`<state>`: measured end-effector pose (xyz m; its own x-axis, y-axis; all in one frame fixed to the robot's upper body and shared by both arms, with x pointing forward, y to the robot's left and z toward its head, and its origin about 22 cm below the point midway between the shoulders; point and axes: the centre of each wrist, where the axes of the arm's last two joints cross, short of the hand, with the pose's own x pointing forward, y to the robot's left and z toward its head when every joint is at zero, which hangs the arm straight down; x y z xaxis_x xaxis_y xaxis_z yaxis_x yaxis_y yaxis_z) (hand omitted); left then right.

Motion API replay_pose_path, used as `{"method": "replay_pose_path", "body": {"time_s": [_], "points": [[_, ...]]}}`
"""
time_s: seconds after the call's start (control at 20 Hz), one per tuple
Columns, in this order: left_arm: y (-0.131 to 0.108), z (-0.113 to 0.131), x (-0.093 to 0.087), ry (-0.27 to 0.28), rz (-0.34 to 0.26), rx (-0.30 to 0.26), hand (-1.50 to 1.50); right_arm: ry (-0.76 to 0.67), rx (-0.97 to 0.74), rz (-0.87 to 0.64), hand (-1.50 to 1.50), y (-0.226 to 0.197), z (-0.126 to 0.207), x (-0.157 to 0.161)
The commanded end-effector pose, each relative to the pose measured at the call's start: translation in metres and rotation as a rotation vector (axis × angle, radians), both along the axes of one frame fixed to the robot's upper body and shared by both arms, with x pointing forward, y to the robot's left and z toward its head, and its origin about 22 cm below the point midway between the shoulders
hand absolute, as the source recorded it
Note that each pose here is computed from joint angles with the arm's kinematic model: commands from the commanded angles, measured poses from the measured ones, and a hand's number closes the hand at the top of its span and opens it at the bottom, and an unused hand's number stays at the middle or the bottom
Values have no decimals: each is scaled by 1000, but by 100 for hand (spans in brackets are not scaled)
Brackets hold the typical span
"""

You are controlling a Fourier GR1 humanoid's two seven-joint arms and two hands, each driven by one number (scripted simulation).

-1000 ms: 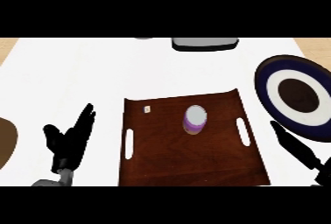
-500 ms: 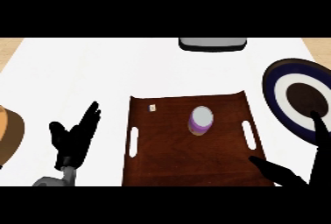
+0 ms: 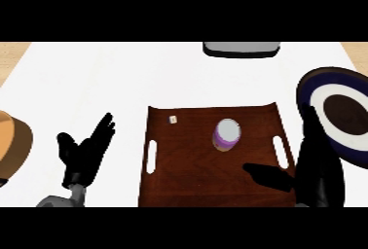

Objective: Pick the can from the tray and place it in the plate

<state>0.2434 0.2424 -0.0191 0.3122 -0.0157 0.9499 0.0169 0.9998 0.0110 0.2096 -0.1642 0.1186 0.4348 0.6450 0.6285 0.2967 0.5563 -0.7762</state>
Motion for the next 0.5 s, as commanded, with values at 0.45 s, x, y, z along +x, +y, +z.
{"method": "replay_pose_path", "body": {"time_s": [0.45], "points": [[3,-4,-8,73,11,-23,0,242,63,-71,-150,61,-18,45]]}}
